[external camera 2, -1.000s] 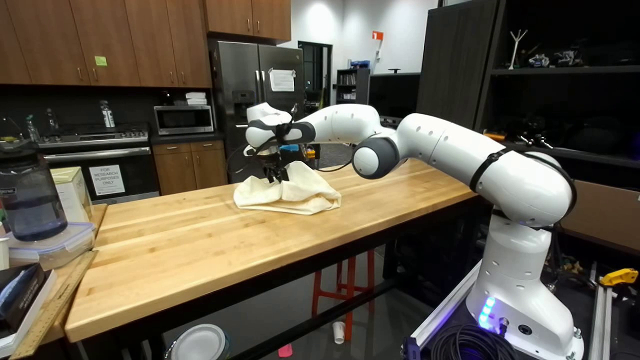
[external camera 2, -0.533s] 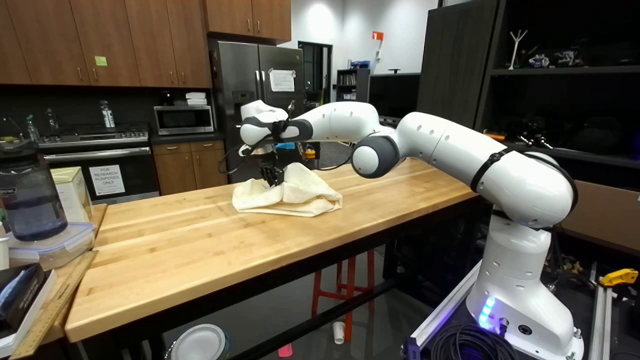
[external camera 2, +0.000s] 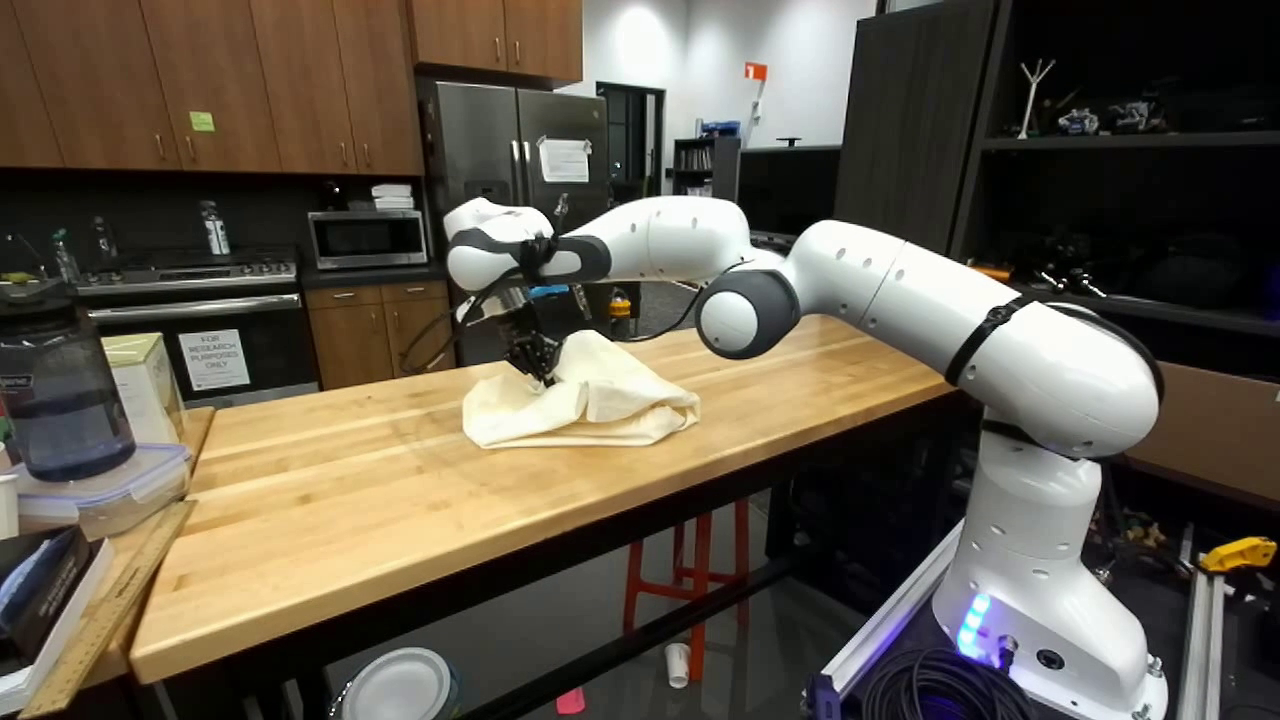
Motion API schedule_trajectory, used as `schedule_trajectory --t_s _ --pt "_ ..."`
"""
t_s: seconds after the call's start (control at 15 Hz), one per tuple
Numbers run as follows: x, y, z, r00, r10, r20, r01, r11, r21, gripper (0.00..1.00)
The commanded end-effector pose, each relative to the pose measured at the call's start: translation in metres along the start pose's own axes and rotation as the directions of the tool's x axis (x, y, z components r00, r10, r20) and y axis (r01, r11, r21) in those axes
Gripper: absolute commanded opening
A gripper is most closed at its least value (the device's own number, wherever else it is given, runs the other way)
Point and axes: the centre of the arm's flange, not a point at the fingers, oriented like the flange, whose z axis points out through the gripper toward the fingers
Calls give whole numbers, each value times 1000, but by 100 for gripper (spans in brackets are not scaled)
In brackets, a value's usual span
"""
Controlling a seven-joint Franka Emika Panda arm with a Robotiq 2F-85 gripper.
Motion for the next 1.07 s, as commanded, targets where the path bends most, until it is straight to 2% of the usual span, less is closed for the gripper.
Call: schedule_trajectory --t_s 0.0,0.33,0.6,0.73,1.0 --pt "11 30 -28 986 -137 91 132 990 56 1" --pt "24 30 -38 958 -252 139 245 967 70 1" --pt "20 32 -39 950 -280 138 272 959 75 1" --pt "9 33 -36 958 -242 151 234 970 71 1" --pt "-48 32 -18 985 -41 167 29 997 74 1"
